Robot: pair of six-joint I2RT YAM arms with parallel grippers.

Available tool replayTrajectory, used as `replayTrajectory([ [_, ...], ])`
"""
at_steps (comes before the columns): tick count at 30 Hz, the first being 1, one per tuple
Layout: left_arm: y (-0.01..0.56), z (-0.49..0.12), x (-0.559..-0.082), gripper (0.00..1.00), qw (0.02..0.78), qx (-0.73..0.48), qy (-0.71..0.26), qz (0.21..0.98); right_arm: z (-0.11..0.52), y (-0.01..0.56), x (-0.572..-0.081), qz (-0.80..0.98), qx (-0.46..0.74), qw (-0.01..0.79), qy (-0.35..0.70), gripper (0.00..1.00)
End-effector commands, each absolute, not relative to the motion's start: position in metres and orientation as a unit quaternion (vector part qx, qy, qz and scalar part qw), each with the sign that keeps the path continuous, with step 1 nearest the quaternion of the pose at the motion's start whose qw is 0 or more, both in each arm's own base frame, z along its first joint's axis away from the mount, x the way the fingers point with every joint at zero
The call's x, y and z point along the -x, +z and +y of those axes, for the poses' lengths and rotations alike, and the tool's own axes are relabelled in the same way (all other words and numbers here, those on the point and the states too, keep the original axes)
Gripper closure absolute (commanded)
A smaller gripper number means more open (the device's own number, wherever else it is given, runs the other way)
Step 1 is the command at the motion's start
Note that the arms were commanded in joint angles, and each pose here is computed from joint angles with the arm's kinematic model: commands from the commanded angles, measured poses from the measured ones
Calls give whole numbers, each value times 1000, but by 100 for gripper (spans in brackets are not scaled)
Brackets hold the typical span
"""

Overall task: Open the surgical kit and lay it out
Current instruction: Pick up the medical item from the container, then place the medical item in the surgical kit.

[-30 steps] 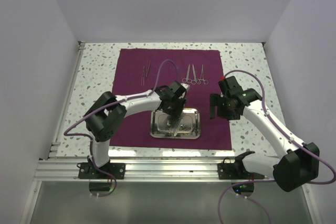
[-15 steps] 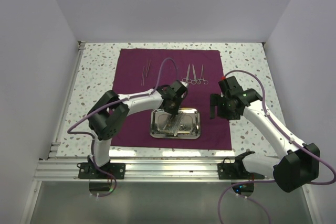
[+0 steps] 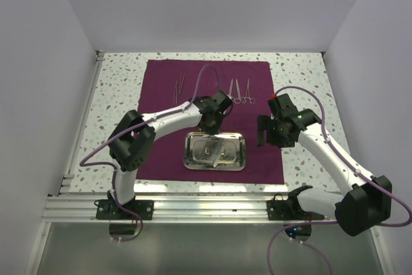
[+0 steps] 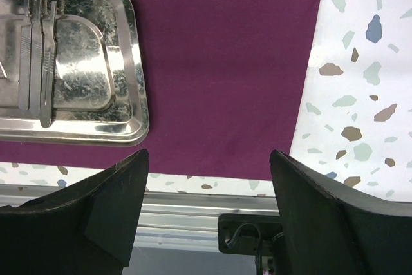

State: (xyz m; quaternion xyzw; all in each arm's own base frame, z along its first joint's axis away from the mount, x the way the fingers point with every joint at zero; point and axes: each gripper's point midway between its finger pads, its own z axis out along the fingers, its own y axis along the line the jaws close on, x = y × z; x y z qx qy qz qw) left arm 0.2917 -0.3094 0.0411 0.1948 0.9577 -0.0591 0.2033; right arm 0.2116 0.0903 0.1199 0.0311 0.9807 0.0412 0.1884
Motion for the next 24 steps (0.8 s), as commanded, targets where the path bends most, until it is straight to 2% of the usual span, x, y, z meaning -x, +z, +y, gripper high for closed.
replayTrajectory([
  [1,138,-301,-338,100,302,-186,-59,933,92,125,-214,978,-25,201,49,21],
  [6,185,-246,-412,100,366,-143,-30,919,93,125,-215,977,-32,203,49,21],
  [12,185,-184,-490,100,396,-87,28,914,90,127,-212,977,-35,203,47,21],
  [18,162,-145,-551,100,409,-37,43,911,90,129,-208,977,-42,202,49,21],
  [24,117,-128,-583,100,393,-14,57,917,89,130,-204,979,-45,195,47,21],
])
